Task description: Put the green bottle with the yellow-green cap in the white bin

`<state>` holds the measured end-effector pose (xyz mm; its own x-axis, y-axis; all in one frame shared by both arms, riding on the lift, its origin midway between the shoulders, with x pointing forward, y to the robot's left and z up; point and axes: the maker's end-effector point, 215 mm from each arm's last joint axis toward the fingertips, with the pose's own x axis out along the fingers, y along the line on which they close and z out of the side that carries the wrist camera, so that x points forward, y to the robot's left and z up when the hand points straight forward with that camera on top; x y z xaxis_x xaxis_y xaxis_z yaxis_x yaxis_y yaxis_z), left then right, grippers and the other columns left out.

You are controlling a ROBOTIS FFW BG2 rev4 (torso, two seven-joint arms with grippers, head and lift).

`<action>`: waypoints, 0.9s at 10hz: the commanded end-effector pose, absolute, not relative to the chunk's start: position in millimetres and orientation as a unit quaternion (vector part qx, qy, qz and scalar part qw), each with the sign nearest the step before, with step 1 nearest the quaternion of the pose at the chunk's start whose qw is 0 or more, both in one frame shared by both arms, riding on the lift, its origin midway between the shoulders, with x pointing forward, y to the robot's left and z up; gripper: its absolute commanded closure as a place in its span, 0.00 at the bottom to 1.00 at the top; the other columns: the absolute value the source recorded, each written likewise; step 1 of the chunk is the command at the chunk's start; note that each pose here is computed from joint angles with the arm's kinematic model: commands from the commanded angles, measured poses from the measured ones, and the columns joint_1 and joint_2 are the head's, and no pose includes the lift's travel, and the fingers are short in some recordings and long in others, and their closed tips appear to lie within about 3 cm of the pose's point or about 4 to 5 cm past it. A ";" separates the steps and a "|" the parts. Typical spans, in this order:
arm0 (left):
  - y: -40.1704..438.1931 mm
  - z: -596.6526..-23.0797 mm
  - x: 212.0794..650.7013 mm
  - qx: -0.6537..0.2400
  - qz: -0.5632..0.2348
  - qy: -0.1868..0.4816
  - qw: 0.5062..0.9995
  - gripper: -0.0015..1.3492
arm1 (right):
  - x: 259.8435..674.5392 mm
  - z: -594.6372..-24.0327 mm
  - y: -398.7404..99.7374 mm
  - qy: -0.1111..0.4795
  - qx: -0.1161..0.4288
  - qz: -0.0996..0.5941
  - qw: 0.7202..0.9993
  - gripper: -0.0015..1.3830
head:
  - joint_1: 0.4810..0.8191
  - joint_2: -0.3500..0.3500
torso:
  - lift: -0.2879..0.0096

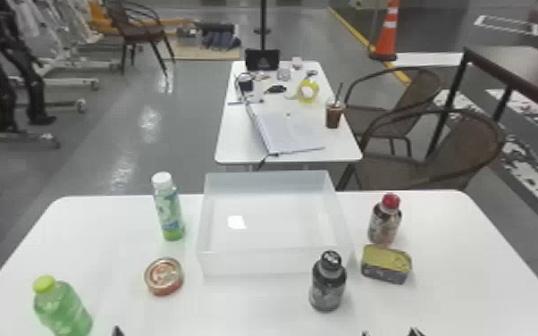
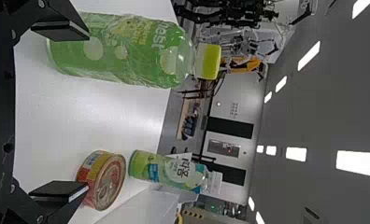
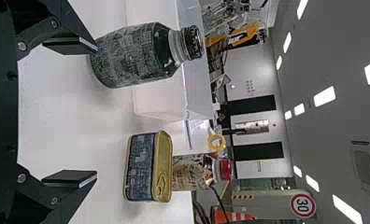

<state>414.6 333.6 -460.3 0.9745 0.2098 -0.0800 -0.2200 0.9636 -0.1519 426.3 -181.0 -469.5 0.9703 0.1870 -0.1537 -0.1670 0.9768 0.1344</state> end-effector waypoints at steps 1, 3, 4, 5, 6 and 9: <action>339.1 -461.9 419.2 -0.076 0.124 0.034 0.989 0.13 | 426.4 -469.3 -181.0 0.083 0.060 0.089 0.991 0.24 | 0.20 0.50 | 0.63; 351.0 -455.4 430.3 -0.075 0.149 0.017 0.986 0.13 | 426.4 -469.3 -181.1 0.083 0.061 0.089 0.991 0.24 | 0.20 0.50 | 0.63; 357.1 -450.7 436.4 -0.072 0.160 0.010 0.984 0.12 | 427.1 -468.6 -181.1 0.082 0.061 0.089 0.991 0.24 | 0.20 0.50 | 0.63; 365.5 -451.7 438.5 -0.073 0.184 0.012 0.980 0.12 | 427.1 -468.6 -181.0 0.082 0.060 0.089 0.991 0.24 | 0.20 0.50 | 0.63; 375.2 -452.6 439.4 -0.073 0.208 0.012 0.975 0.12 | 427.1 -468.6 -181.1 0.082 0.061 0.089 0.991 0.24 | 0.20 0.50 | 0.63; 396.2 -457.9 443.2 -0.073 0.241 0.015 0.968 0.13 | 427.5 -469.2 -181.1 0.083 0.061 0.089 0.991 0.24 | 0.20 0.50 | 0.63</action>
<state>442.3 394.6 -457.0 0.8859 0.4597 -0.0623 -0.4638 0.8759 -0.1327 427.5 -181.1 -468.8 0.9706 0.1867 -0.1516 -0.1667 0.9767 0.1351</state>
